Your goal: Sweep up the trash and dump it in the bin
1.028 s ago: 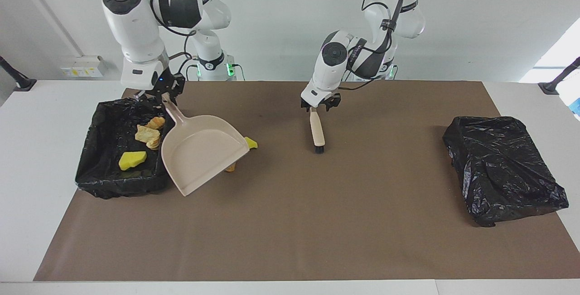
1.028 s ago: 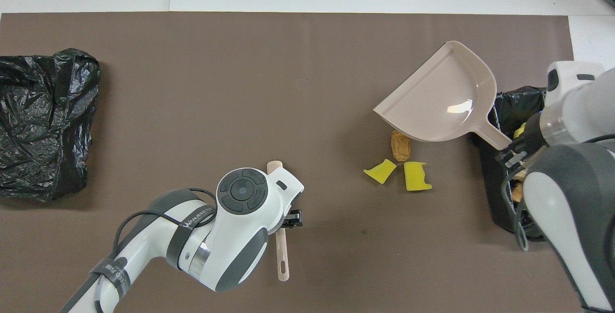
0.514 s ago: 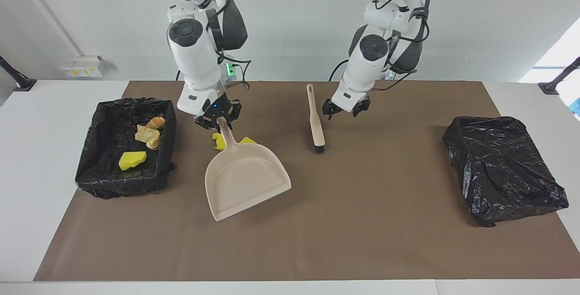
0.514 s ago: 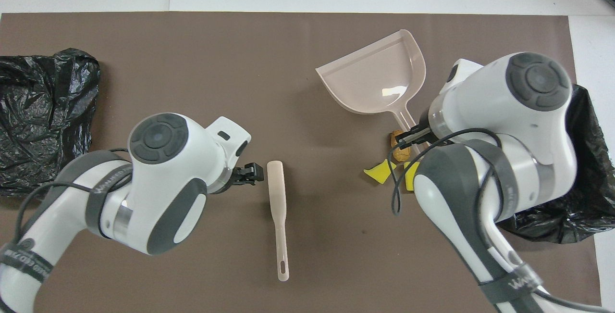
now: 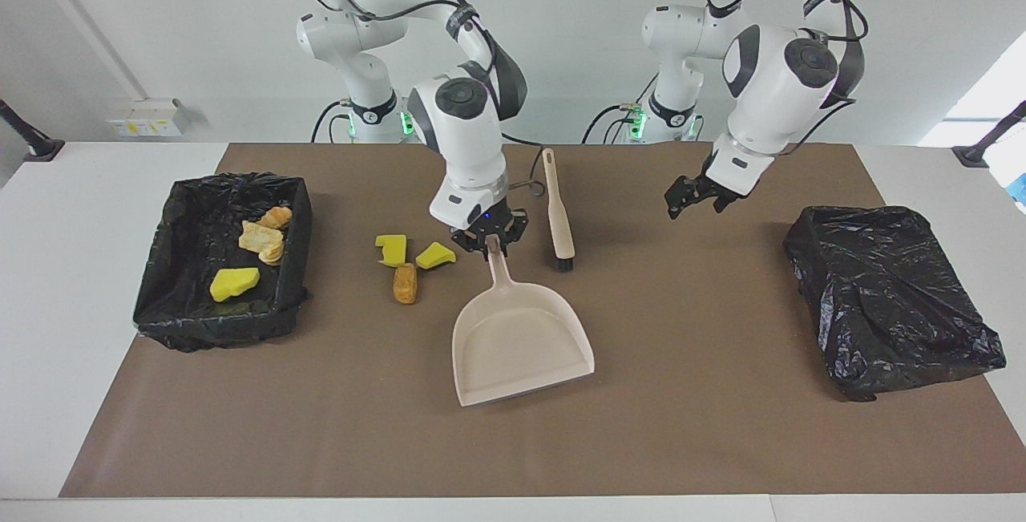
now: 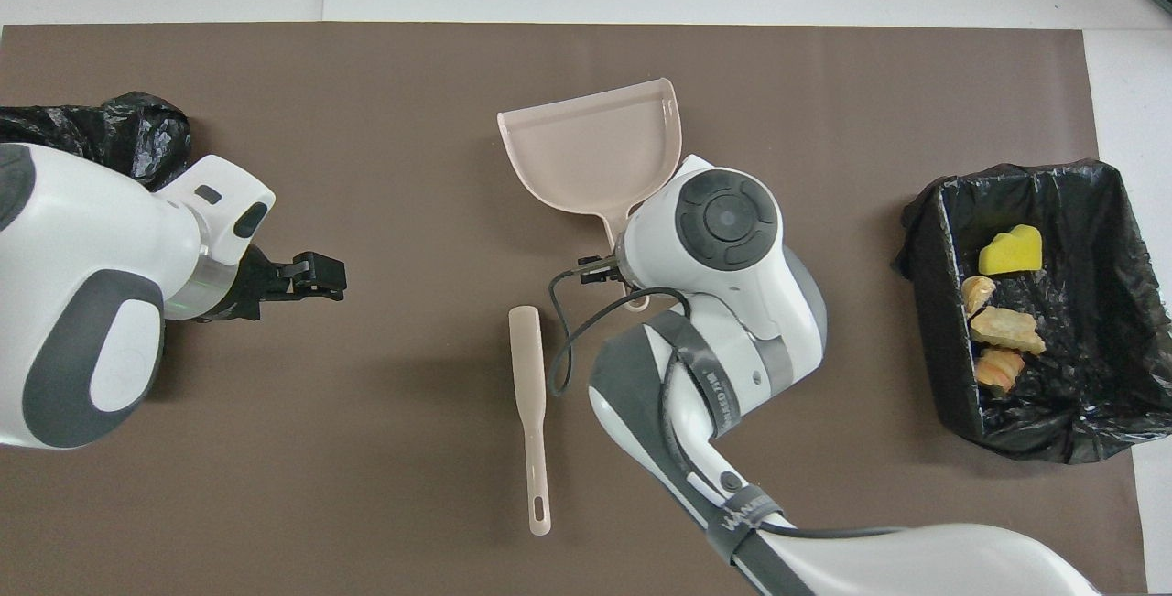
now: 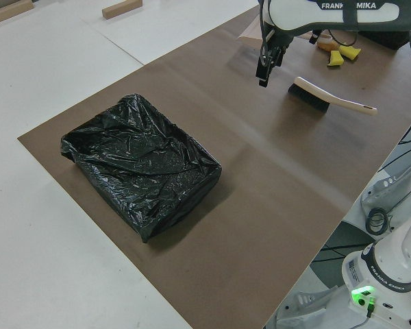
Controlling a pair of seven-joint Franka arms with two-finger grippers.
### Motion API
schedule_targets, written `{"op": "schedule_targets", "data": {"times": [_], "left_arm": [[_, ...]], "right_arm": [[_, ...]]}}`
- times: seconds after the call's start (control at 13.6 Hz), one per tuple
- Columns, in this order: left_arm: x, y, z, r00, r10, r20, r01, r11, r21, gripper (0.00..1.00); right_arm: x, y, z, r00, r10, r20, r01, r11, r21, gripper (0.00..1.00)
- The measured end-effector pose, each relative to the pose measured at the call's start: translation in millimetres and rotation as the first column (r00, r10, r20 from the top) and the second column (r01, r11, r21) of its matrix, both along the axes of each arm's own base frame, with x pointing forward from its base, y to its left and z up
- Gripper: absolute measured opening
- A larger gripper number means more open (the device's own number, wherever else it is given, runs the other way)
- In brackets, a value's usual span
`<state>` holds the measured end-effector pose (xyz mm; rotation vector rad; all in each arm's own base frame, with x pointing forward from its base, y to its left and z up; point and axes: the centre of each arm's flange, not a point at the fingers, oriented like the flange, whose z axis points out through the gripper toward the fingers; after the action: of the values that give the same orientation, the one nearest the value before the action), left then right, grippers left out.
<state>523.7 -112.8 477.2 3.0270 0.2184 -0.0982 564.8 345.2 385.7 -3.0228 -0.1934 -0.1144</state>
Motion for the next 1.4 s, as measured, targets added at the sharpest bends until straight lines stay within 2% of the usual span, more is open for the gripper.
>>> {"op": "schedule_targets", "data": {"times": [0.22,0.44,0.59,0.81,0.95,1.18,1.25,1.4], "left_arm": [[6,39,23,1.000,-0.030,0.005,0.030,1.000,-0.007,1.00],[10,68,53,0.999,-0.032,0.006,0.032,0.999,-0.012,1.00],[9,77,73,1.000,-0.028,-0.005,0.028,1.000,-0.014,1.00],[5,90,100,0.999,-0.035,-0.018,0.035,0.999,-0.019,1.00],[-1,99,117,0.998,-0.057,-0.025,0.056,0.998,-0.023,1.00],[-6,101,132,0.998,-0.064,-0.007,0.064,0.998,-0.024,1.00],[-6,101,134,0.998,-0.064,0.001,0.064,0.998,-0.024,1.00],[1,100,138,0.997,-0.059,0.053,0.060,0.998,-0.020,1.00]], "right_arm": [[6.6,61,-32,0.994,-0.107,-0.016,0.108,0.994,0.025,0.32],[11.4,85,-46,0.989,-0.148,-0.009,0.149,0.989,0.019,0.32],[14.9,84,-43,0.989,-0.147,0.006,0.147,0.989,0.013,0.48],[19.9,79,-29,0.989,-0.146,0.022,0.146,0.989,-0.001,0.83],[18.2,78,-5,0.989,-0.145,0.031,0.145,0.989,0.006,1.00],[-6.8,77,43,0.992,-0.126,0.001,0.126,0.992,-0.020,1.00],[-20.9,78,54,0.993,-0.114,-0.013,0.114,0.993,-0.025,1.00],[-59.3,83,60,0.996,-0.078,-0.051,0.077,0.996,-0.034,1.00]]}}
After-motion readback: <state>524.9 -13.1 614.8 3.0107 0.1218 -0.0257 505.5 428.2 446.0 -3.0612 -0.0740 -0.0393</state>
